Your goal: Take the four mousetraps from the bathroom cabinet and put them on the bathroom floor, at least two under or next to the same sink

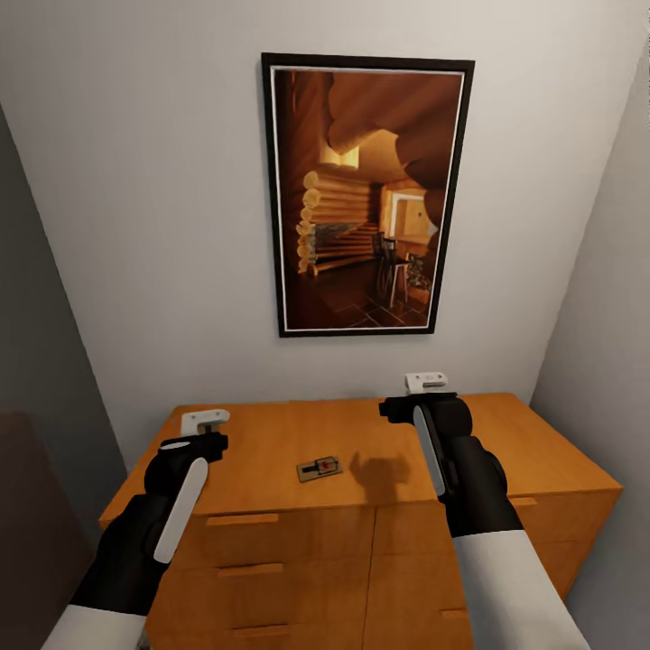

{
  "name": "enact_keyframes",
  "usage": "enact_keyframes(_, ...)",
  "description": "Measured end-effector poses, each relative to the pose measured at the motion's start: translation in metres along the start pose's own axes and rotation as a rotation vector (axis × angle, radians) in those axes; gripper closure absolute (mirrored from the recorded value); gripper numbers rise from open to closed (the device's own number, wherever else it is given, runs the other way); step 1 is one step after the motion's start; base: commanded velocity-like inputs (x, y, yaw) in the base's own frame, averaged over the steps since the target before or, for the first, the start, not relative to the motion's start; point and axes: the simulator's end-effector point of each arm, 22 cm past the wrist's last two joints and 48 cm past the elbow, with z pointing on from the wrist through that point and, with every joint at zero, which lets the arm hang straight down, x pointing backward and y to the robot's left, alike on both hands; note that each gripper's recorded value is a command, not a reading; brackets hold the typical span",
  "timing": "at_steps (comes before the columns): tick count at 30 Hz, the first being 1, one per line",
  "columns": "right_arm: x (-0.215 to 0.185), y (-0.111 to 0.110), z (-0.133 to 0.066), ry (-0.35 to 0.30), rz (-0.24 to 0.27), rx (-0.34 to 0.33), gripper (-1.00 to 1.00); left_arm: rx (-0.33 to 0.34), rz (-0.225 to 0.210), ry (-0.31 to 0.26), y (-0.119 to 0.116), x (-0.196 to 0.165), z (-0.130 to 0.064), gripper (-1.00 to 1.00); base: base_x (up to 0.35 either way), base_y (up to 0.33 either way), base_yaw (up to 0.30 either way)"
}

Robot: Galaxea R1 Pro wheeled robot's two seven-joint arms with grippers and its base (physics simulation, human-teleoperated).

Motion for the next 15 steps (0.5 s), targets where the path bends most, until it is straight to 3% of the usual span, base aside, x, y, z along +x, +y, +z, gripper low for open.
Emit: enact_keyframes(15,-0.0004,0.0005,-0.0007,-0.001,0.0,-0.001,-1.0,0.001,0.001,-0.001,-0.0007,-0.0002,-0.0006,1.0,0.159,0.235,-0.005)
